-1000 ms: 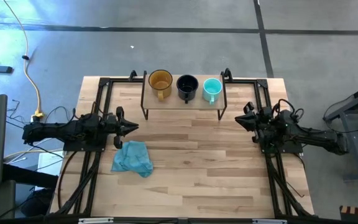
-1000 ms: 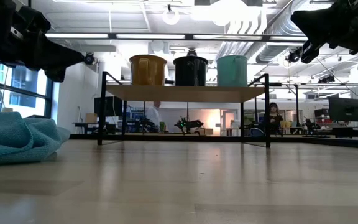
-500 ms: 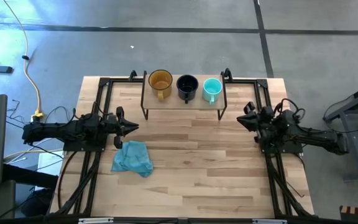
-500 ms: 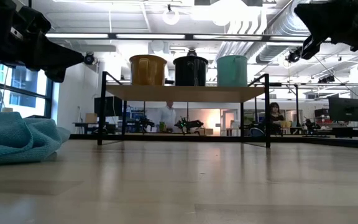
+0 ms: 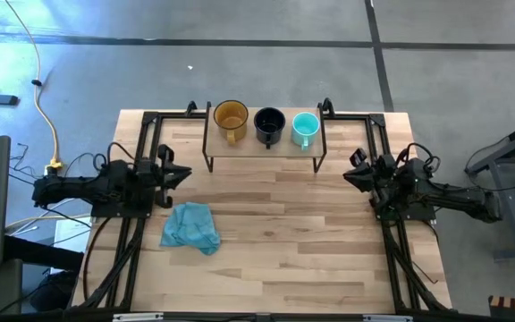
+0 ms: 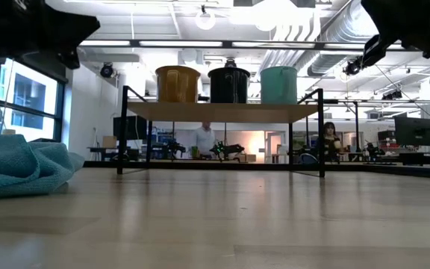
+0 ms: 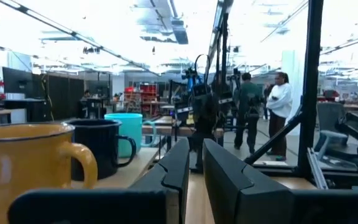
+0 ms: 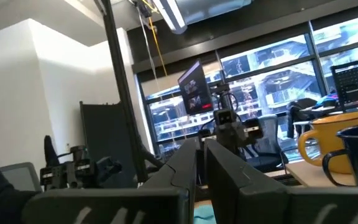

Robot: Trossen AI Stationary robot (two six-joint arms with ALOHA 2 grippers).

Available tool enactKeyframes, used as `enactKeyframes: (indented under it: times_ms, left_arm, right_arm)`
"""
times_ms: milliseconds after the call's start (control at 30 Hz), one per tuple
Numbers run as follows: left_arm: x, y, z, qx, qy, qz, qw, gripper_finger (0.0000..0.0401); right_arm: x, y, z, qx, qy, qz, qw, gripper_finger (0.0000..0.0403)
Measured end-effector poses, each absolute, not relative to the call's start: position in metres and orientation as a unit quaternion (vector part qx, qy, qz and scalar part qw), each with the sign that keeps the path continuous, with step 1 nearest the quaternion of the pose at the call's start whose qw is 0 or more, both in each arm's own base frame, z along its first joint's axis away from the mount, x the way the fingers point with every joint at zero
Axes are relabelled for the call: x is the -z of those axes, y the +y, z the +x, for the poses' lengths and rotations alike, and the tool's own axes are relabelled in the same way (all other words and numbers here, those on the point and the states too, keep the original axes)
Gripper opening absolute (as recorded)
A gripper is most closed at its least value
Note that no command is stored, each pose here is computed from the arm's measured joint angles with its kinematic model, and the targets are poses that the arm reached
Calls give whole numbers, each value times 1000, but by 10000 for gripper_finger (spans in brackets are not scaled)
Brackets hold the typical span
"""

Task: Stack small to large cups/mugs on shelf
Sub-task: Return to Home Position

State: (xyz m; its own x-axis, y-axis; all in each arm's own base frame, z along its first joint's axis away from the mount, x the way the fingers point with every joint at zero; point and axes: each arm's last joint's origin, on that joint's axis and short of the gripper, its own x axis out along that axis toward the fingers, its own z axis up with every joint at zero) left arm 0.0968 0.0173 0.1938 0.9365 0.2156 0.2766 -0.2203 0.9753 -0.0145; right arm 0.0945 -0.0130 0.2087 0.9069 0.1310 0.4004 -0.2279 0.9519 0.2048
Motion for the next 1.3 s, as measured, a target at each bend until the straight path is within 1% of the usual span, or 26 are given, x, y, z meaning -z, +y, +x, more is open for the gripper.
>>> enactKeyframes:
  times_ms: [133,300,567,733,967,1200,1300]
  left_arm:
    - [-193,17,96,-111,-136,8,984,37]
    - [-196,16,91,-112,-159,13,981,37]
    - [-192,17,92,-109,-137,3,984,37]
    - [-184,16,94,-91,-95,22,991,37]
    - [-180,14,95,-62,-71,45,995,37]
    - [-169,13,97,-32,-13,33,999,37]
    - [-169,12,97,-29,-15,32,999,37]
  right_arm:
    - [-209,-13,95,-97,-194,125,968,23]
    - [-209,-12,95,-102,-192,126,968,23]
    - [-209,-12,94,-103,-192,127,968,23]
    - [-209,-12,94,-103,-192,127,968,23]
    - [-208,-12,95,-103,-191,128,968,23]
    - [-208,-12,95,-104,-189,135,967,23]
    - [-208,-12,95,-105,-189,135,967,23]
